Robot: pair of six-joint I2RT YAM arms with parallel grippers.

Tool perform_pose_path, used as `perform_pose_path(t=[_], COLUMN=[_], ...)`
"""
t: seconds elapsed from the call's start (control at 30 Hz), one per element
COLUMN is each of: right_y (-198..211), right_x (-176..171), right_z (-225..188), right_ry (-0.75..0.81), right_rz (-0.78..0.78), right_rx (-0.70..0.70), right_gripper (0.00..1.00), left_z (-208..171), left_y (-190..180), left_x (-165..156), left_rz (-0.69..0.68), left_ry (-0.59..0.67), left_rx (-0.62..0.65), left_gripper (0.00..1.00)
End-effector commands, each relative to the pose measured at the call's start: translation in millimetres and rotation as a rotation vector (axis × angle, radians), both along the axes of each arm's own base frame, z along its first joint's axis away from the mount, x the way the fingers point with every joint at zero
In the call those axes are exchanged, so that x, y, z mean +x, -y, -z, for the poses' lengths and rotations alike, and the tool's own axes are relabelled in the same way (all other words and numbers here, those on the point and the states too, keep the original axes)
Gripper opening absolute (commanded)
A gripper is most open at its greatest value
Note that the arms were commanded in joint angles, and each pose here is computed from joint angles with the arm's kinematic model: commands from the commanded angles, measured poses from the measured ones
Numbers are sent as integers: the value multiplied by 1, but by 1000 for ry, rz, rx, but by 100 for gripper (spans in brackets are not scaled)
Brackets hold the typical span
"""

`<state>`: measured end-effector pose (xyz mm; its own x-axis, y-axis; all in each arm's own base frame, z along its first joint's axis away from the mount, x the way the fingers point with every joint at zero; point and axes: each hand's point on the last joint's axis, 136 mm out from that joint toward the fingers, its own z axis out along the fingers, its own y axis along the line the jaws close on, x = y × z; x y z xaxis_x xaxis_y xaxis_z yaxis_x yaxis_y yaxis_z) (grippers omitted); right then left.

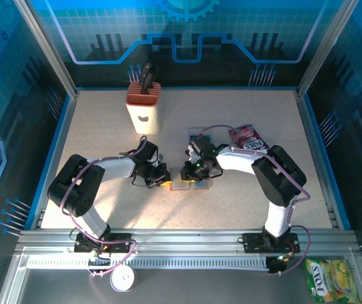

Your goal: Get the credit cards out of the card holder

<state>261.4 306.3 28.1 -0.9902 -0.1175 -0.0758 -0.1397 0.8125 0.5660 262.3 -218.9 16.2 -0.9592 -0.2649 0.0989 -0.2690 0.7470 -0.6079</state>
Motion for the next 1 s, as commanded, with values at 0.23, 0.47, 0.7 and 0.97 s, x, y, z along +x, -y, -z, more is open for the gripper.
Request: perform_pose_path(t=[0.23,0.47,0.7,0.97], right_y=[20,17,16,10], right_x=[4,3,-4,-10], right_z=[6,6,10,8], right_ry=[-9,-25,-62,-85], right_rz=[7,-7,-28,-22], right_rx=[-42,30,73,142], right_gripper=[25,25,23,22], left_z=[3,1,-4,-18], left_y=[-6,-7,-7,-2], left_x=[-3,-1,8,22], left_rz=[14,20,24,33], left_ry=[-29,-22,-6,24], left_rx=[49,63,74,67], left_gripper=[5,4,4,4])
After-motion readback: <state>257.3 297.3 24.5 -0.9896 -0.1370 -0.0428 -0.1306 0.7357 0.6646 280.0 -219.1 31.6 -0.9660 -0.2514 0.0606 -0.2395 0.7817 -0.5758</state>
